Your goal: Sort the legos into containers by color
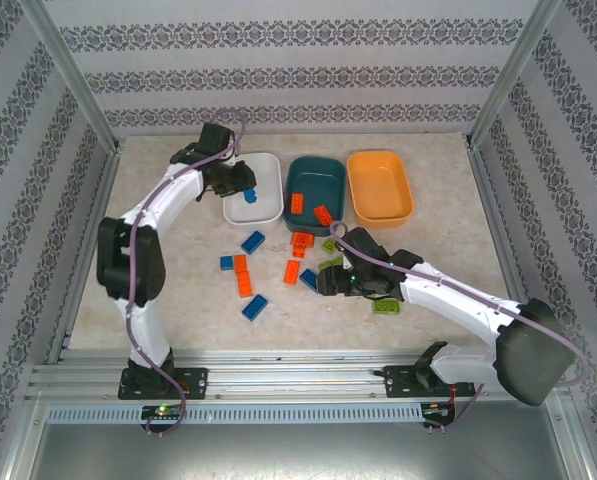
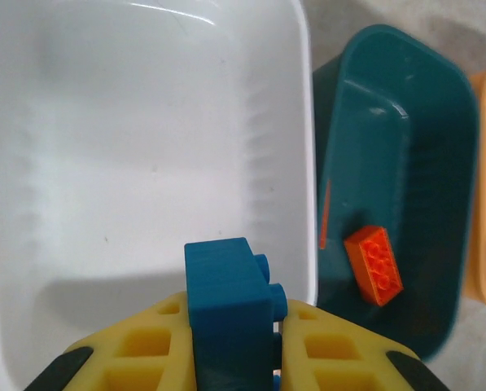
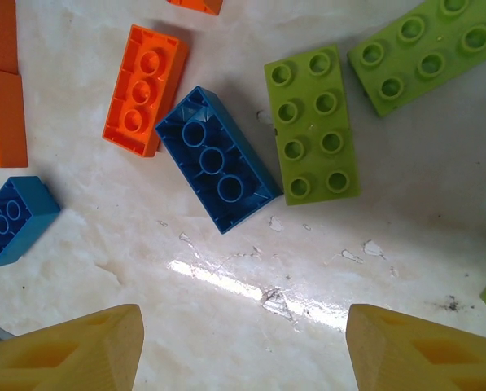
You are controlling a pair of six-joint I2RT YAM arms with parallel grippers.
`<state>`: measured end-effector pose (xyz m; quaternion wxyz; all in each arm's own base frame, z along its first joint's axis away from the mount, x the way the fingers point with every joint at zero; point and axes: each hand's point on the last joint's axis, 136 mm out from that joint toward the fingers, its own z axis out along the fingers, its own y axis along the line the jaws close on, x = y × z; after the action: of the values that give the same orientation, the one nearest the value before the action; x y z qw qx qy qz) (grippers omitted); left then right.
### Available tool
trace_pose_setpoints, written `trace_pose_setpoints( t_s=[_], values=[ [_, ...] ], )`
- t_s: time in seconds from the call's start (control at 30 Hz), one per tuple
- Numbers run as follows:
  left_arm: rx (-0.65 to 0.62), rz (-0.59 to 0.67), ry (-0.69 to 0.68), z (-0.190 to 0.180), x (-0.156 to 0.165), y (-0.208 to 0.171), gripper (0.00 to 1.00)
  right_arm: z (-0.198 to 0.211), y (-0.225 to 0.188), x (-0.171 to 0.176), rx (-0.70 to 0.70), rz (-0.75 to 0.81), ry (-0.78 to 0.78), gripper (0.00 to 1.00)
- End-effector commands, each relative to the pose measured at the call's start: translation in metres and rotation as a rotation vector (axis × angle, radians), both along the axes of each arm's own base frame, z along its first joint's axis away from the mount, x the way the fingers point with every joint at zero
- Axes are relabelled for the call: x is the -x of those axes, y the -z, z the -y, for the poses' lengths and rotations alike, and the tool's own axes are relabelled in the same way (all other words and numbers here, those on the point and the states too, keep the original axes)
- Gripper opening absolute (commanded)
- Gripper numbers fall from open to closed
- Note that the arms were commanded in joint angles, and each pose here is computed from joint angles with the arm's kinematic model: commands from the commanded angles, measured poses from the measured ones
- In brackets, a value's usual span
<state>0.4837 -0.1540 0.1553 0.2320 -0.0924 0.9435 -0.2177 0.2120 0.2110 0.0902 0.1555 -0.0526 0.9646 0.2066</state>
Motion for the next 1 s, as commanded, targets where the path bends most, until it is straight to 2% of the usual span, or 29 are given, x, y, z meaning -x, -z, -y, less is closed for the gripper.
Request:
trace_pose_setpoints(
  t_s=[0.0, 0.23, 0.43, 0.57, 0.7, 0.77, 0.97],
  values=[
    [-0.104, -0.097, 0.037, -0.007, -0.003, 0.025, 0.18, 0.013, 0.003, 0.007, 0.043, 0.003, 0.025, 0.67],
    [-0.196, -0.178, 0.076, -0.005, -0.014, 0.061, 0.18, 0.018, 0.003, 0.008, 0.068, 0.009, 0.025, 0.68],
    [-0.199, -0.226, 0.089, -0.004, -0.010, 0.080, 0.20, 0.016, 0.014, 0.008, 0.070, -0.010, 0.031, 0.70],
    [-0.194, -0.238, 0.095, -0.003, -0.009, 0.084, 0.35, 0.015, 0.017, 0.008, 0.068, -0.018, 0.031, 0.70],
    [-0.172, -0.226, 0.101, 0.001, -0.009, 0.076, 0.44, 0.012, 0.017, 0.007, 0.068, -0.021, 0.022, 0.70],
    [-0.158, -0.211, 0.110, 0.003, -0.009, 0.065, 0.46, 0.009, 0.016, 0.006, 0.072, -0.020, 0.015, 0.70],
    [-0.091, -0.134, 0.144, 0.011, 0.003, 0.014, 0.53, -0.005, 0.015, -0.001, 0.125, -0.025, -0.085, 0.70]
  ],
)
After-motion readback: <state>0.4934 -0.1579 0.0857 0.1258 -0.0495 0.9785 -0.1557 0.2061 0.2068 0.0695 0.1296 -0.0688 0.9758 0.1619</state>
